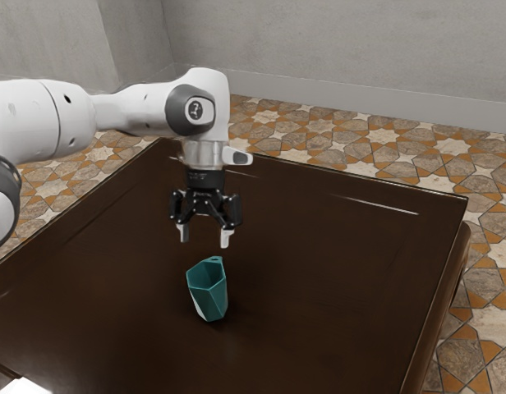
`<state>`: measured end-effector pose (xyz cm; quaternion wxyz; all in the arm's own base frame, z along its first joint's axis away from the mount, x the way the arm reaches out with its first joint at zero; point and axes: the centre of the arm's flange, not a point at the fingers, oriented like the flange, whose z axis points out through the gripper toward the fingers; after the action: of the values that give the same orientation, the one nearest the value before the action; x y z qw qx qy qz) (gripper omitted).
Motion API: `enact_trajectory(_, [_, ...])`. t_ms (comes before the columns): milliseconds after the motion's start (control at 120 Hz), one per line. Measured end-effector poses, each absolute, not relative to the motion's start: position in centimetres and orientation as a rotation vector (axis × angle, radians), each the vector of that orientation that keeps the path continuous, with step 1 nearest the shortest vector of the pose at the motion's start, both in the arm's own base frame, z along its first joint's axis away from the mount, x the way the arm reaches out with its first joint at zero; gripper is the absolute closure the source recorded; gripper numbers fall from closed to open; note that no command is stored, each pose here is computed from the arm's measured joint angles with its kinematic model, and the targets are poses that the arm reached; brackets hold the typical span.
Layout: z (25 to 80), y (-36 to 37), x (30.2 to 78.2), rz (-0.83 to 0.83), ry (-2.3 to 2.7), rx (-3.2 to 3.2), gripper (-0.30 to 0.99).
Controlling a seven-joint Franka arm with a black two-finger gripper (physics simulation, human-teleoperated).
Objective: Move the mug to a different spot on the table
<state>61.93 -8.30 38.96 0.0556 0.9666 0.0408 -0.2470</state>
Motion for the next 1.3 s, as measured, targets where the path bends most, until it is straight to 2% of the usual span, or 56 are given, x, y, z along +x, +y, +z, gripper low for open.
enact_trajectory(425, [33.1,-8.4,65.0,-0.674,0.321,2.929,0.0])
enact_trajectory(975, [28.5,-8.2,64.1,-0.698,0.392,2.937,0.01])
enact_trajectory(1125, [27.7,-8.2,63.6,-0.721,0.402,2.935,0.11])
enact_trajectory(1300, [27.7,-8.2,63.5,-0.729,0.408,2.935,0.31])
